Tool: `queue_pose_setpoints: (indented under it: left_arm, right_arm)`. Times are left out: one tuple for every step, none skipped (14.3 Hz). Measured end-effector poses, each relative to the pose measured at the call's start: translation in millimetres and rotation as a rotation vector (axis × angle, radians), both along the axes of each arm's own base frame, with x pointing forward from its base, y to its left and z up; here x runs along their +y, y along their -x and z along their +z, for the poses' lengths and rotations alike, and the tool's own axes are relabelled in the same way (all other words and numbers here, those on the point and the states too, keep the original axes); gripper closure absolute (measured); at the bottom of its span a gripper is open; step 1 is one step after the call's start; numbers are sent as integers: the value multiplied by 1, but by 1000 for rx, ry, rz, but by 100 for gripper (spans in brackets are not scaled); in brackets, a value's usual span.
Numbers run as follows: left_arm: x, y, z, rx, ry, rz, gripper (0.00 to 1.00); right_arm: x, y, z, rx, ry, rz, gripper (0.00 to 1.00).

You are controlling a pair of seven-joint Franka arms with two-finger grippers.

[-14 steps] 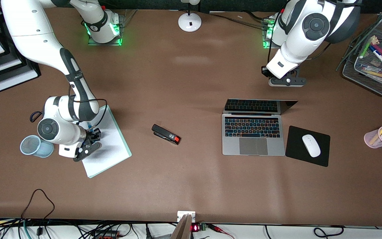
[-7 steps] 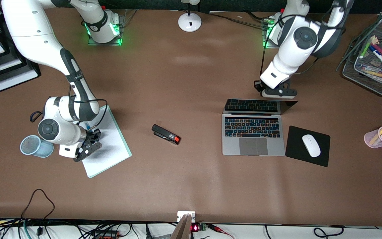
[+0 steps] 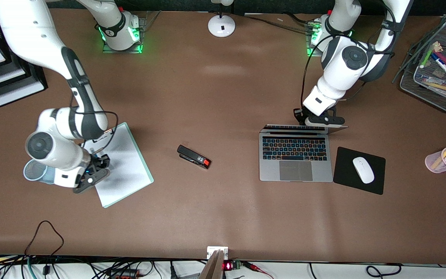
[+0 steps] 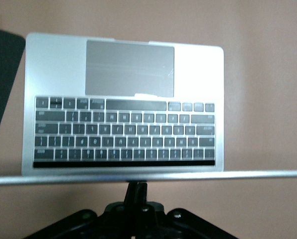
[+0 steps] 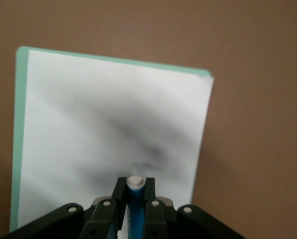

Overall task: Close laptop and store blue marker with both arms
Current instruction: 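Carry the marker into the cup while the left gripper pushes the lid down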

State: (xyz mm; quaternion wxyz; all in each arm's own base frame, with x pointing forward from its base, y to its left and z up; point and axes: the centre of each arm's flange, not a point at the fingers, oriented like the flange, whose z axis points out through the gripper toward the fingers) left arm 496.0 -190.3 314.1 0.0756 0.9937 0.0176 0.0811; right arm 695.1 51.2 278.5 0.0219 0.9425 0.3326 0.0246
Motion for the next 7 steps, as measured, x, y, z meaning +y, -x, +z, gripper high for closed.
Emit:
queue_pose_setpoints:
  left_arm:
    - [4, -9, 1, -11, 5, -2, 99]
    - [8, -19, 3, -22, 11, -5, 99]
    - [12, -30, 4, -30, 16, -9, 99]
    - [14, -41, 3, -35, 23, -10, 99]
    - [15, -52, 0, -37, 32, -9, 99]
    - [13, -62, -4, -38, 41, -6, 99]
    - [12, -72, -8, -38, 51, -4, 99]
  right_arm:
    - [-3, -1, 19, -20, -16, 20, 82]
    - [-6, 0, 38, -26, -49, 38, 82]
    - [-11, 1, 56, -22, -93, 57, 82]
    - [-21, 3, 73, -9, -142, 82, 82]
    - [-36, 3, 90, 3, -187, 111, 82]
    - [-55, 3, 107, 12, -226, 141, 82]
    - [-76, 3, 123, 13, -263, 176, 82]
